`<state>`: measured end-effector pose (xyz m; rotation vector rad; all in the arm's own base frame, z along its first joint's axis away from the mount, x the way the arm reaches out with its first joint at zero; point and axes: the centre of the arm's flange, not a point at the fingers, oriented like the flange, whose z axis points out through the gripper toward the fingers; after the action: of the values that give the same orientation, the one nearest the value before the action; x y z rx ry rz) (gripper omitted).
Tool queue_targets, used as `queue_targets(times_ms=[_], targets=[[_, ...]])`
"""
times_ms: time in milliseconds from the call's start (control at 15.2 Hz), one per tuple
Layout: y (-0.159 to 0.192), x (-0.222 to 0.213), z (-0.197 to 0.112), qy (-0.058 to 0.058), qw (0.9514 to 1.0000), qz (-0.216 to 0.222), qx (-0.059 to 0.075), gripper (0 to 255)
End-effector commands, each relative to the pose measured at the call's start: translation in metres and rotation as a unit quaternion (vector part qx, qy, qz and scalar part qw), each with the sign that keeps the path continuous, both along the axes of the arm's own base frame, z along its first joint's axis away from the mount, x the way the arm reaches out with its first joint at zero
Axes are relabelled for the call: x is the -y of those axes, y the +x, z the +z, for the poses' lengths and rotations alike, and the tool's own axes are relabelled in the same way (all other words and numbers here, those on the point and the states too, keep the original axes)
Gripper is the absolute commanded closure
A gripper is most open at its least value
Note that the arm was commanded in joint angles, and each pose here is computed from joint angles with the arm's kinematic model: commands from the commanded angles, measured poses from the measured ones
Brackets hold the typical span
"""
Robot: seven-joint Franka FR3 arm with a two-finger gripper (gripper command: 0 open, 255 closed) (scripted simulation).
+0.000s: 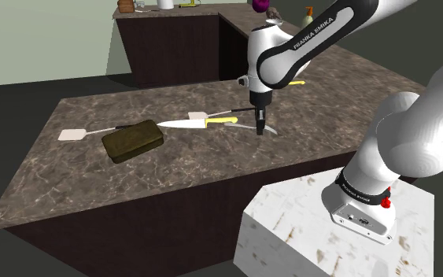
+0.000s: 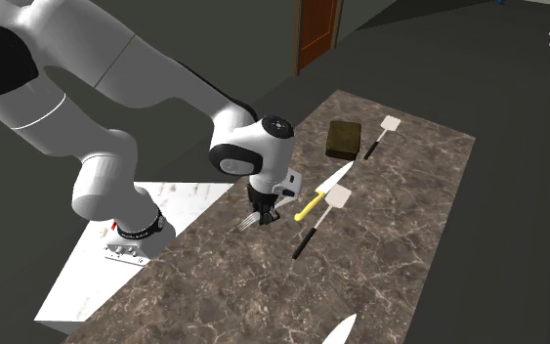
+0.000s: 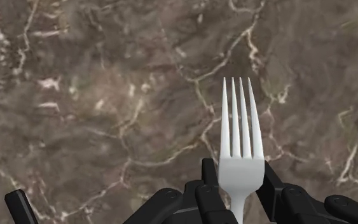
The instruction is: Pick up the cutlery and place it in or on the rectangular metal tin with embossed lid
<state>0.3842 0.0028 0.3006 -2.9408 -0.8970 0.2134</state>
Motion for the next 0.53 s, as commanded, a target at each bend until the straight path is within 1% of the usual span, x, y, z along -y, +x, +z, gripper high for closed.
queue_targets(times_ms=[0,66,462], targets=[[0.0,0.0,0.0,0.0,1.0,0.0,-0.001,255],[0.0,0.0,0.0,0.0,1.0,0.0,-0.001,255],[0.0,0.0,0.031,0.0,1.0,0.0,-0.001,255]])
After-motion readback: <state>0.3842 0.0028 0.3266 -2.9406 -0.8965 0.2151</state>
